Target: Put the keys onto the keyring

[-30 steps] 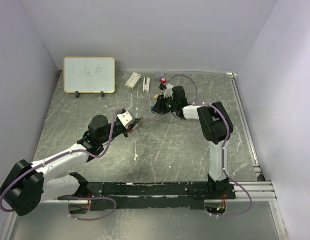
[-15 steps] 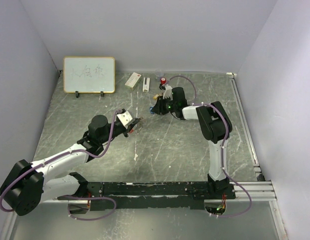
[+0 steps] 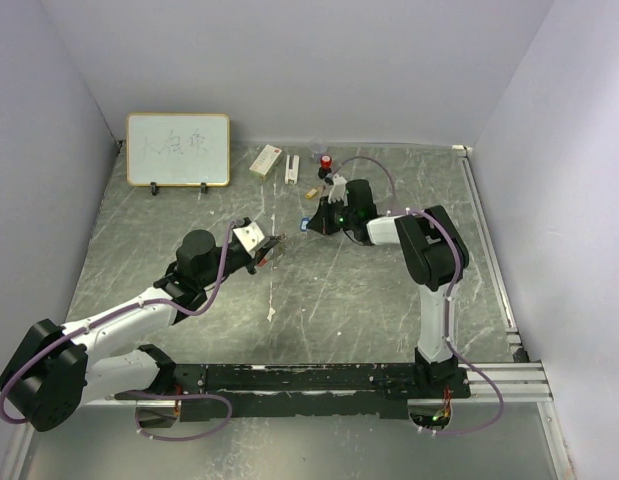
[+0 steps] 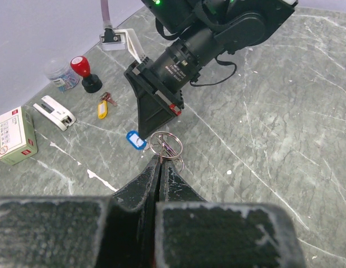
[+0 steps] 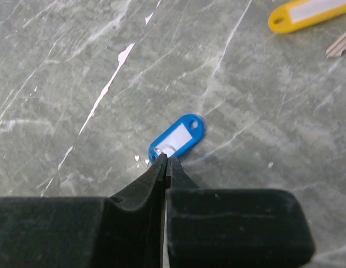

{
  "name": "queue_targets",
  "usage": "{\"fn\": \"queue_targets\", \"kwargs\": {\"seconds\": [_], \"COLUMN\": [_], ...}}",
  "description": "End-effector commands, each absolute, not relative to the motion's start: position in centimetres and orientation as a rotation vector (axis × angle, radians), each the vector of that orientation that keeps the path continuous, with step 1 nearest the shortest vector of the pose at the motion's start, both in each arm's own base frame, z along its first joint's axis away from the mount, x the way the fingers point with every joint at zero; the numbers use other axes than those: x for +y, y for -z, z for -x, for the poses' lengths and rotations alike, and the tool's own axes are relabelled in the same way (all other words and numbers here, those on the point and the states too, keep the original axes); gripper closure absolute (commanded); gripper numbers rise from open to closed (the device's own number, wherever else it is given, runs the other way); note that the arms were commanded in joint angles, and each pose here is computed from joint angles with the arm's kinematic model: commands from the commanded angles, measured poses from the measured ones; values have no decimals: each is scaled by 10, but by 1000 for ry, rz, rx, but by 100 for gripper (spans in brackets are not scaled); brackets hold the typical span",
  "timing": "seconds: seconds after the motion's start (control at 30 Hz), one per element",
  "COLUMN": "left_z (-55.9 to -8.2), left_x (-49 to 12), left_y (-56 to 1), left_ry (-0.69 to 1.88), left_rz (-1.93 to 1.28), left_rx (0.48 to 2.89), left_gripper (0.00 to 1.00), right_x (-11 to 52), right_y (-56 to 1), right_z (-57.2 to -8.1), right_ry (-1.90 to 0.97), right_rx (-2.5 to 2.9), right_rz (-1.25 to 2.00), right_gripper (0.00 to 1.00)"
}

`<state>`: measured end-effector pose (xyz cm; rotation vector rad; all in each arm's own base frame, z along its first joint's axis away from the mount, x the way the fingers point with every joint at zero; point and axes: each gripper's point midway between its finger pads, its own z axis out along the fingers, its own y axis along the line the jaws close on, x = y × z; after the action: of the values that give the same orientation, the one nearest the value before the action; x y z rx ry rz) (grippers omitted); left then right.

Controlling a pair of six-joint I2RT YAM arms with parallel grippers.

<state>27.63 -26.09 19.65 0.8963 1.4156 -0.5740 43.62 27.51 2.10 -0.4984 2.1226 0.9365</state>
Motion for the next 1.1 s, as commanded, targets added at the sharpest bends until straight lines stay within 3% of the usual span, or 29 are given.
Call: {"fn": "queue_targets", "kwargs": {"seconds": [0.0, 0.27, 1.07], "left_z": [-278, -278, -277], "left_x": [-260, -260, -264], "left_y": [-205, -206, -210], "left_ry": [572, 575, 589], "left_rz": [-881, -879, -886], "left_rx": [1385, 1380, 1360], "left_gripper": [93, 93, 93], "right_x": [272, 279, 269], "right_y": [-44, -69, -113], "right_z": [-429, -391, -366], "right_ry": [-932, -964, -763], "right_rx": [2073, 2036, 1921], "right_rz": [497, 570, 573], "right_gripper": [100, 100, 100]}}
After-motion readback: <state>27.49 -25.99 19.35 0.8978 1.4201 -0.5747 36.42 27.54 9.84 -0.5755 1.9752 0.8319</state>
